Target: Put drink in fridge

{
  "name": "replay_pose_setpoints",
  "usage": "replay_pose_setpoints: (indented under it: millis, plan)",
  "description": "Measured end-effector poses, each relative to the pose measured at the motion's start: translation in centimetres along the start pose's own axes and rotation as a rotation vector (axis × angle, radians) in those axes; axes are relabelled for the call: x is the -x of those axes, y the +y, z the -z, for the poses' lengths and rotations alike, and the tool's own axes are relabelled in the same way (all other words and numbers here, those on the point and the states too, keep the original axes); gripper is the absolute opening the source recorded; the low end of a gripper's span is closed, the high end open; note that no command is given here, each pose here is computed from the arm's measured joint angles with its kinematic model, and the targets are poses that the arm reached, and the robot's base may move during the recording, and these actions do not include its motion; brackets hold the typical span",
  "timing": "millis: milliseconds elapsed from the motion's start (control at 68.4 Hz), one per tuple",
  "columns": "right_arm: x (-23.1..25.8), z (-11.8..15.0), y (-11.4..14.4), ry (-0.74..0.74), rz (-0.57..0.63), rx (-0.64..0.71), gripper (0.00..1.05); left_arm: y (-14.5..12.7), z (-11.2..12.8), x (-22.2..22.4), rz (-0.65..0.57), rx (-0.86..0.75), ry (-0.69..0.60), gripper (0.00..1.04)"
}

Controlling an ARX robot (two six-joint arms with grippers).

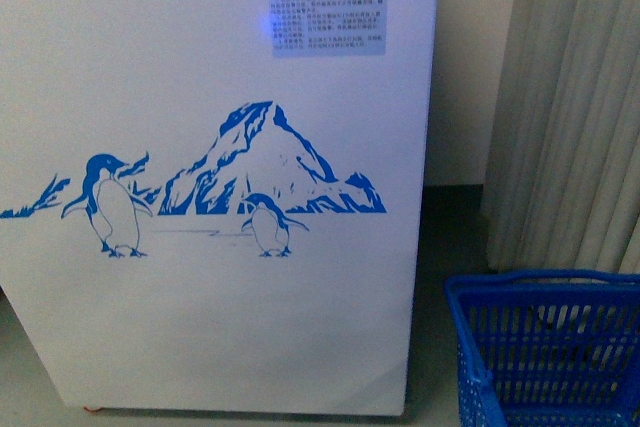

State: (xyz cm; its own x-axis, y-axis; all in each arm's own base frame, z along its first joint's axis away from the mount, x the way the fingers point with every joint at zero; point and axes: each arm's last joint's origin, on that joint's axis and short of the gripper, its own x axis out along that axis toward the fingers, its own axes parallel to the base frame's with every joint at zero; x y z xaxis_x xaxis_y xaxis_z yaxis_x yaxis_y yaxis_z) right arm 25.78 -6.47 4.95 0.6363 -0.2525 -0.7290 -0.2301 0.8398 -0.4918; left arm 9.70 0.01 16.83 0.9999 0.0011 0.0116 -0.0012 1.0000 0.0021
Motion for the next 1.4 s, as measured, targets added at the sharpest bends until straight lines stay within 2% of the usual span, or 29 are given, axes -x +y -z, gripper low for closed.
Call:
replay_pose_setpoints:
  millis: [219,497,760,1023,1198,1271,1403]
  plan:
    - [-8.8,1.1,4.1,0.108,-0.194,0.133,0.97,0.0,0.0,0.0,0.000,0.000,0.000,0.97]
    - [-16.7,1.4,6.7,0.173,-0.280,0.116,0.97,0.0,0.0,0.0,0.000,0.000,0.000,0.97]
    - [-21.6,1.8,8.2,0.206,-0.316,0.062,0.97,0.0,0.0,0.0,0.000,0.000,0.000,0.97]
    - [-23.1,3.0,10.1,0.261,-0.333,0.040,0.97,0.0,0.0,0.0,0.000,0.000,0.000,0.97]
    - [-22.4,3.9,11.0,0.275,-0.362,0.027,0.75,0.0,0.0,0.0,0.000,0.000,0.000,0.97]
    - [-21.6,4.3,11.4,0.282,-0.363,0.009,0.62,0.0,0.0,0.0,0.000,0.000,0.000,0.97]
    - [-19.9,4.0,11.0,0.282,-0.355,-0.022,0.49,0.0,0.0,0.0,0.000,0.000,0.000,0.97]
